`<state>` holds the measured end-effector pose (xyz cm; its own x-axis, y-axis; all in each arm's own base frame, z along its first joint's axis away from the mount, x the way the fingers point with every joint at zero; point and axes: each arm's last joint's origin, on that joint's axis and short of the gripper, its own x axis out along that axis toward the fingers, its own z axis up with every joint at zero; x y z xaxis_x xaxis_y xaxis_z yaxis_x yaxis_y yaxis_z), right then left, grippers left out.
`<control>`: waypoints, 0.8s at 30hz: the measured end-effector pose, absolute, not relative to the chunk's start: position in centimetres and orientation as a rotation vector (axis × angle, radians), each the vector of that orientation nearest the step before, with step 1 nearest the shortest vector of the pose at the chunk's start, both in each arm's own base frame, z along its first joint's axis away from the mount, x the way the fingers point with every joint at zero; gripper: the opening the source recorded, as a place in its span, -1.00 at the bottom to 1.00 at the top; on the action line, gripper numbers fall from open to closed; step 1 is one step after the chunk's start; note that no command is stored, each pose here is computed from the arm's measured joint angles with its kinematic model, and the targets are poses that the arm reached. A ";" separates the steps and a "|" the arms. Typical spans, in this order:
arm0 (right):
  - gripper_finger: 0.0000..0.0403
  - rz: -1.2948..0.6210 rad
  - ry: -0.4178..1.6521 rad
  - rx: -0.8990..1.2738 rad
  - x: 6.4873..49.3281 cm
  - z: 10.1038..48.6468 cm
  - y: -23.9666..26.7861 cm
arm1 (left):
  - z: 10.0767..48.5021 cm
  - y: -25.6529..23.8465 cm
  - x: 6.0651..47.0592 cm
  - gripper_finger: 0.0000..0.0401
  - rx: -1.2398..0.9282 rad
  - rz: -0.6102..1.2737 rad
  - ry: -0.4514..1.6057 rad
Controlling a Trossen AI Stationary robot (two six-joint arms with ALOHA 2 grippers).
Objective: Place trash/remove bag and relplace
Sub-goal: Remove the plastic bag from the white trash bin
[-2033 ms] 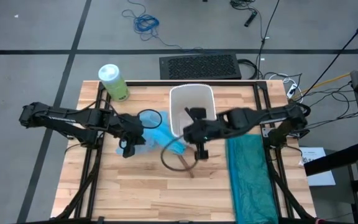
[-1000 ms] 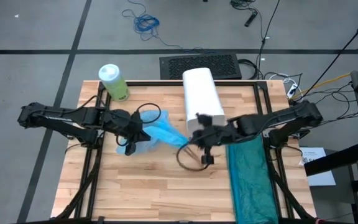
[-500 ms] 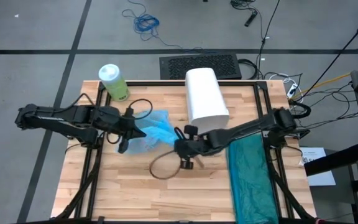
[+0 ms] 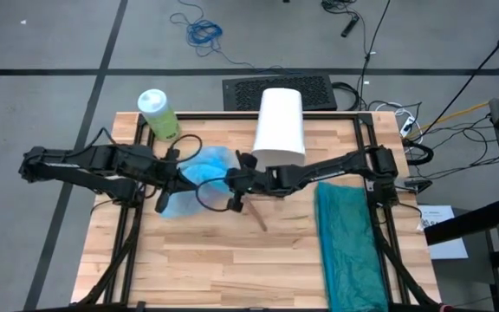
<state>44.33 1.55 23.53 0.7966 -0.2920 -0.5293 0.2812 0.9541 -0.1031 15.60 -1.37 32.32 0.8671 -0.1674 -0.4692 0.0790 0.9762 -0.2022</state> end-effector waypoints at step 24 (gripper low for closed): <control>-1.00 -0.604 0.531 -0.203 32.2 35.5 7.4 | 20.9 0.4 26.8 -1.00 0.000 0.334 0.956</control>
